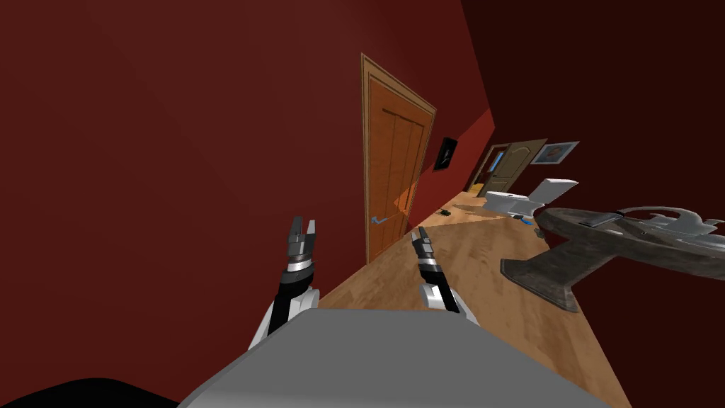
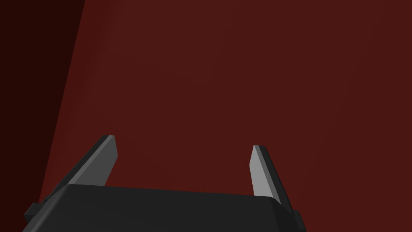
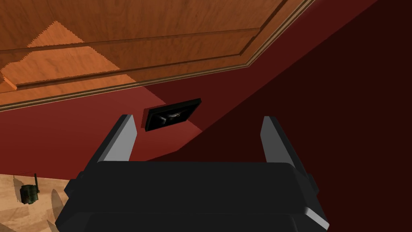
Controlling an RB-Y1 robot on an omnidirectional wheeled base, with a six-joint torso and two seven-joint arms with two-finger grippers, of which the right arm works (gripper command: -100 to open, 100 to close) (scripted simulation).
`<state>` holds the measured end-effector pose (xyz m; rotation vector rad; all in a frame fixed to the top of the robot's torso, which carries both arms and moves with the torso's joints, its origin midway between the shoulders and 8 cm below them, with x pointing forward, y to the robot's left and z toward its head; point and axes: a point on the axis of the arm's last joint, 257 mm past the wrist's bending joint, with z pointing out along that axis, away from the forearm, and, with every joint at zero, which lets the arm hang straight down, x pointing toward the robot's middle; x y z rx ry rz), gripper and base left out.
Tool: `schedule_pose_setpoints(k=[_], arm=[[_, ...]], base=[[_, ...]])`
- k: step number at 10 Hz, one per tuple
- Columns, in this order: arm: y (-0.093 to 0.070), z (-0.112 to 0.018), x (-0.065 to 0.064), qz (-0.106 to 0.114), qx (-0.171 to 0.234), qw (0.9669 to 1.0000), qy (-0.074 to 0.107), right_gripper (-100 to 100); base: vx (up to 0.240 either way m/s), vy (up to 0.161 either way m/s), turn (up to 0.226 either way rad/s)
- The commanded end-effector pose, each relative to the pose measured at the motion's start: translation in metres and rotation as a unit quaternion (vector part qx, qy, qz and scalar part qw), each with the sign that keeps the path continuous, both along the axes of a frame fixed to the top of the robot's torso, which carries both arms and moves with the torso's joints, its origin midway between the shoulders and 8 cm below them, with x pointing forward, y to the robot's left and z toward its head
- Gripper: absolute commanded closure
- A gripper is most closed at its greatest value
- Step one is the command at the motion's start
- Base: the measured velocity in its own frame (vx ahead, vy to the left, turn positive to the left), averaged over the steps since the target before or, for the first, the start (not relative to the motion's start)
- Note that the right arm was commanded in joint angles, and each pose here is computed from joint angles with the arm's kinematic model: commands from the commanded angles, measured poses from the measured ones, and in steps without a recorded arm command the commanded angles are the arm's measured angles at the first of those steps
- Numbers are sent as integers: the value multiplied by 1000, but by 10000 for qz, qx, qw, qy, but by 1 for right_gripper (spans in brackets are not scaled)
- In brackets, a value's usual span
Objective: Pull the door open
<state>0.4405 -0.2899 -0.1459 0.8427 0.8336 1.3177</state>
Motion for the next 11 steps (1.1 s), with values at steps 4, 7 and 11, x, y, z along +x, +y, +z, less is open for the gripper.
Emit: schedule_pose_setpoints(k=[4, 7, 11], arm=[[-1, -37, 10, 50, 51, 9994, 330, -100], [-2, -59, 17, 90, 80, 9986, 519, -100], [-4, -84, 27, 151, 115, 9972, 721, -100]], base=[[29, -67, 128], [25, -46, 108], [29, -77, 163]])
